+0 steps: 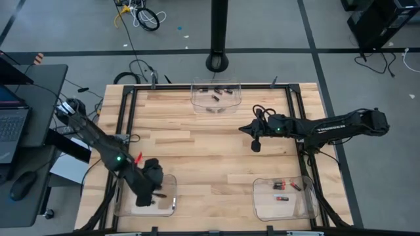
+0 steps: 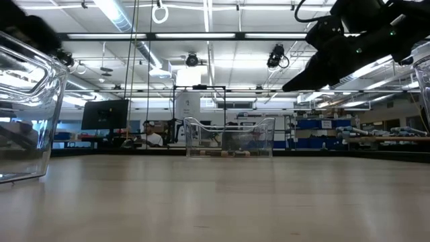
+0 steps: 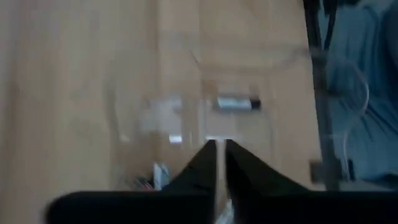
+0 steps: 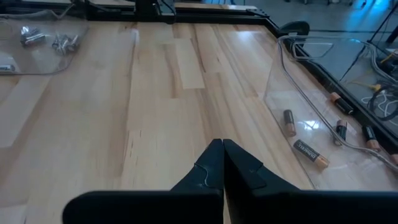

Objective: Sort batteries
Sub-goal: Return to Home Position

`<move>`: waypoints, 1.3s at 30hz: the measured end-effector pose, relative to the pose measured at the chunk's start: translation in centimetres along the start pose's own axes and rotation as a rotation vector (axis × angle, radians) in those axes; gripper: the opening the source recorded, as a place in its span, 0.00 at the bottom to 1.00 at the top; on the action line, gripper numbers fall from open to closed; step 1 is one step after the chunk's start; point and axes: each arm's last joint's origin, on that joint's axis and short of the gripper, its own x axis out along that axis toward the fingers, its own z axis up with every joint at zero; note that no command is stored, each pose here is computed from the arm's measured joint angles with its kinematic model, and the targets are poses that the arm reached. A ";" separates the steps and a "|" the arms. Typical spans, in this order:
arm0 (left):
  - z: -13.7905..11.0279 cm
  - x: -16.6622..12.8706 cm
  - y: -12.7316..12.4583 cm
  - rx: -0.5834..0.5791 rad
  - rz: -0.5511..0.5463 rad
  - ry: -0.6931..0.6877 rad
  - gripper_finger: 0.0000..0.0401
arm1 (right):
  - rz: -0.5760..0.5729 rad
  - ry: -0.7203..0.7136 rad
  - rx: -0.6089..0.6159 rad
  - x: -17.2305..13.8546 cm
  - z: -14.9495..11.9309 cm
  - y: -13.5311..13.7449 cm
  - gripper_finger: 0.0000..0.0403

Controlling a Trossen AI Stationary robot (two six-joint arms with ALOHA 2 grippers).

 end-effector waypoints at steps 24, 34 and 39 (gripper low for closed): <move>-0.3 -6.9 12.3 0.165 0.173 -0.714 0.01 | -0.017 -0.151 -0.030 -3.4 -1.4 -0.8 0.01; -2.6 -9.3 13.4 0.201 0.258 -0.911 0.01 | 0.100 -0.280 0.033 -5.9 -5.1 0.0 0.01; -3.6 -9.3 14.1 0.177 0.307 -0.993 0.01 | 0.088 -0.311 0.055 -6.6 -6.5 -0.5 0.01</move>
